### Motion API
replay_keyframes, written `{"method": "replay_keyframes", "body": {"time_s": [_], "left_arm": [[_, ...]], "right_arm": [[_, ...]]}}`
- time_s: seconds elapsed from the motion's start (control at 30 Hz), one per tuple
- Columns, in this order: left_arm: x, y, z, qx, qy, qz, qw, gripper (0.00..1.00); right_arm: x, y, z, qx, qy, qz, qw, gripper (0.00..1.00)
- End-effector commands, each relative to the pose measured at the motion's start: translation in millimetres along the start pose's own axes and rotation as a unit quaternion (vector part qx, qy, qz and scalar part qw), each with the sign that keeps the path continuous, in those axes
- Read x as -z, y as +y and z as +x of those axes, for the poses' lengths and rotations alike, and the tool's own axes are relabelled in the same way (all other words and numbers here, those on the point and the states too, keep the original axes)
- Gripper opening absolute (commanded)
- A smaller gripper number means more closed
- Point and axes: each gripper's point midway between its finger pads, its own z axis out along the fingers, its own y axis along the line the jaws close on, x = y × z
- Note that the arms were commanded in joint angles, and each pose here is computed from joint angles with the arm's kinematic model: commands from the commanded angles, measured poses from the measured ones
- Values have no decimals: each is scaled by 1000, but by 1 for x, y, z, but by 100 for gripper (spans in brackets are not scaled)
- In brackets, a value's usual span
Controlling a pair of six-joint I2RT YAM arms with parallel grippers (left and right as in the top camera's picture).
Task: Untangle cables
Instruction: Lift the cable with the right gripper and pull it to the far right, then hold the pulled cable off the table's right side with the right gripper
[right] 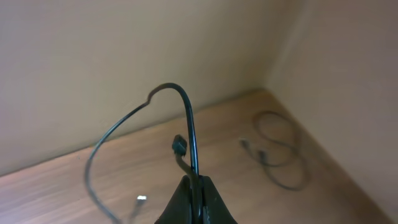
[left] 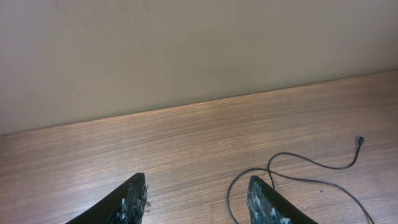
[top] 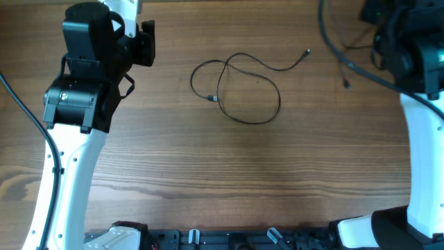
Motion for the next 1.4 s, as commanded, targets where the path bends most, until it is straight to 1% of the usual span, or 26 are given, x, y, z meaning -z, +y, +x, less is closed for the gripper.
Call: {"method": "replay_keyframes", "body": {"time_s": [0.0,0.27,0.5,0.6,0.73,0.83,0.9,1.0,1.23,1.37], "left_arm": [[6,0,-3,-5,-9,3,1000,53],[6,0,-7,-5,-16,3,1000,54],[6,0,-7,-5,-16,3,1000,54],[6,0,-7,-5,-16,3,1000,54],[6,0,-7,-5,-16,3,1000,54],[6,0,-7,-5,-16,3,1000,54],[6,0,-7,-5,-16,3,1000,54],[6,1,-7,-5,-16,3,1000,54],[6,0,-7,-5,-16,3,1000,55],[6,0,-7,-5,-16,3,1000,55]], "right_arm": [[14,-56,-15,-47,-25,64,997,4],[16,-133,-16,-103,-27,148,983,4],[9,-205,-8,-164,-23,234,958,4],[-2,-227,-2,-186,-13,250,950,4],[-28,-247,12,-212,14,243,946,4],[-56,-261,30,-232,44,245,940,4],[-75,-270,45,-252,66,255,931,4],[-108,-272,64,-262,98,237,930,4],[-161,-278,83,-249,114,240,931,4],[-179,-290,91,-239,110,272,926,4]]}}
